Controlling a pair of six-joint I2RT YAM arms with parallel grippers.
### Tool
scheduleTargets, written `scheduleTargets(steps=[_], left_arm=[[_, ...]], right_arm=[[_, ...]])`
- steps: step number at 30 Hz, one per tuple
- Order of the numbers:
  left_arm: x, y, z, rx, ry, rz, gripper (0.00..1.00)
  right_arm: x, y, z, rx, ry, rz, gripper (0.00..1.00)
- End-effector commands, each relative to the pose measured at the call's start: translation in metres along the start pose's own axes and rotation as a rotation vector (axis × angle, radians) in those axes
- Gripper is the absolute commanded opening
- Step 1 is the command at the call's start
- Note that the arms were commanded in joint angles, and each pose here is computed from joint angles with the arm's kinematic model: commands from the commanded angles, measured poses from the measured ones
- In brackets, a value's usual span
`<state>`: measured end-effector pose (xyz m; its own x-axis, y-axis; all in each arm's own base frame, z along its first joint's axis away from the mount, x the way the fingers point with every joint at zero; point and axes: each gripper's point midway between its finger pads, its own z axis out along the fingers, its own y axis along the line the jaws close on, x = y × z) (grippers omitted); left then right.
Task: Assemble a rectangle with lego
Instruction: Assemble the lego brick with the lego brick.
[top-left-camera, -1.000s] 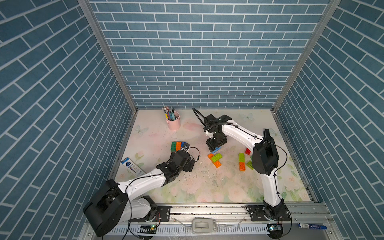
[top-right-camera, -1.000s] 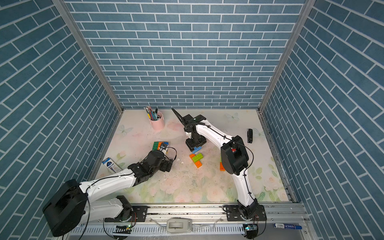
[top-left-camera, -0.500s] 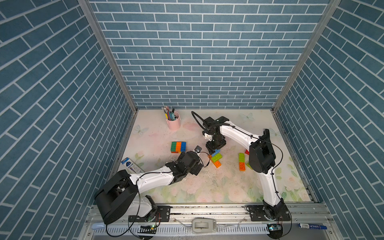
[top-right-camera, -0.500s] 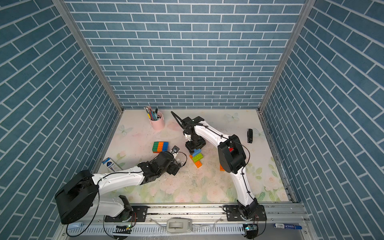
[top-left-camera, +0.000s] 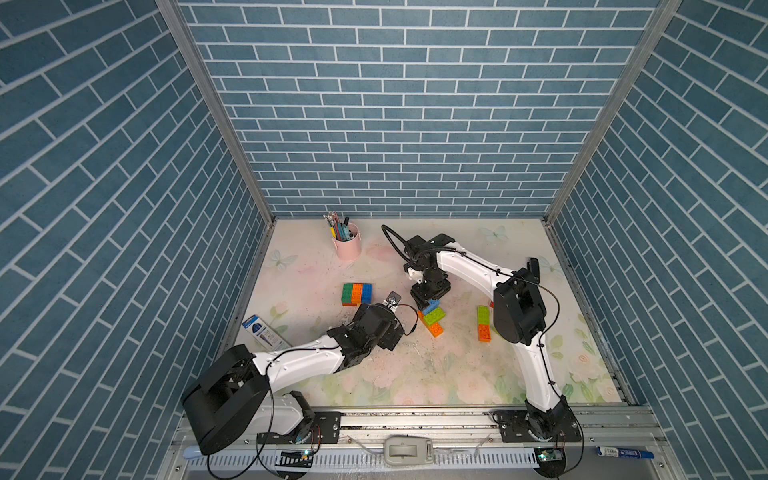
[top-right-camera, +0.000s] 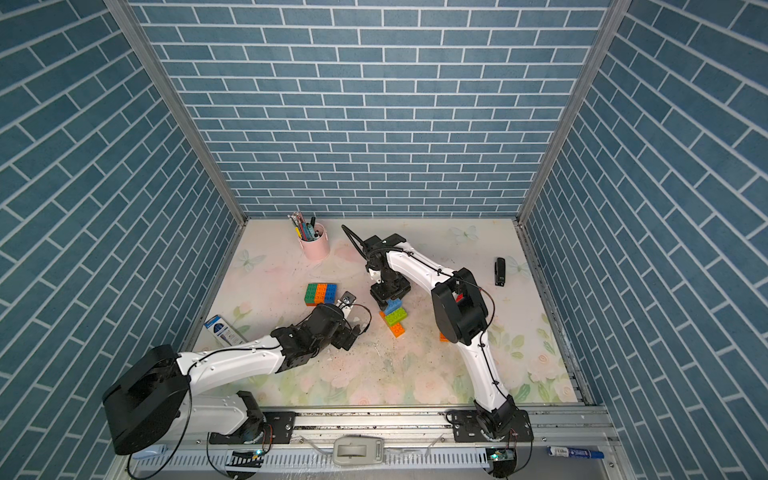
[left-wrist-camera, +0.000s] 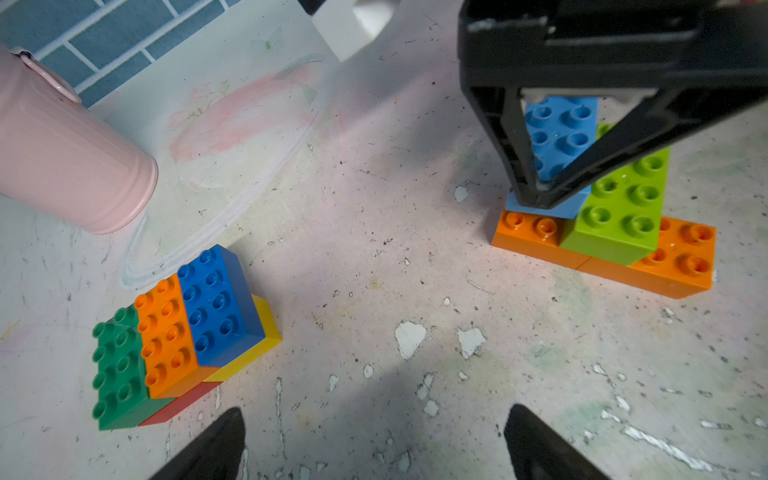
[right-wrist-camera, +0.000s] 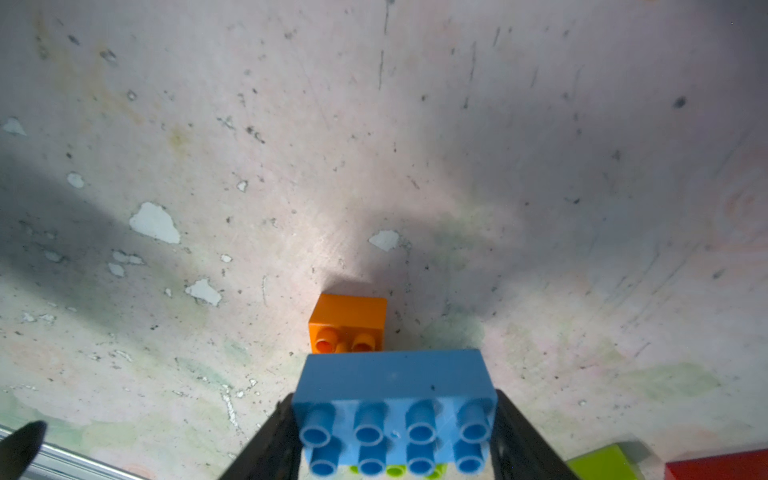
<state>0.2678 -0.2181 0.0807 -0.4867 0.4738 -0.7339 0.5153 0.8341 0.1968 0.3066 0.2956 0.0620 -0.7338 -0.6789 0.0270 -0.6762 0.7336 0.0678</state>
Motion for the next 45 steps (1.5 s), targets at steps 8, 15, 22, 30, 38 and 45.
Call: scheduleTargets(steps=[8,15,22,30,38,45], left_arm=[[0.005,0.001,-0.001,-0.005,-0.003,0.005,0.99],[0.006,0.001,-0.002,-0.005,-0.003,0.001,0.99],[0.006,0.002,-0.003,-0.007,-0.007,-0.005,0.99],[0.008,0.002,-0.004,-0.008,-0.007,-0.006,0.99],[0.007,0.003,-0.004,-0.009,-0.01,-0.007,0.99],[0.007,0.003,-0.004,-0.011,-0.011,-0.008,0.99]], right_arm=[[-0.002,0.006,-0.004,-0.007,-0.01,-0.003,0.1],[0.003,0.009,-0.001,-0.008,-0.004,0.009,0.09],[0.003,0.008,0.002,-0.001,-0.006,0.031,0.07],[0.005,0.008,0.005,0.002,-0.001,0.043,0.06],[0.006,0.006,0.008,0.014,0.001,0.05,0.04],[0.007,0.005,0.015,0.022,0.002,0.084,0.01]])
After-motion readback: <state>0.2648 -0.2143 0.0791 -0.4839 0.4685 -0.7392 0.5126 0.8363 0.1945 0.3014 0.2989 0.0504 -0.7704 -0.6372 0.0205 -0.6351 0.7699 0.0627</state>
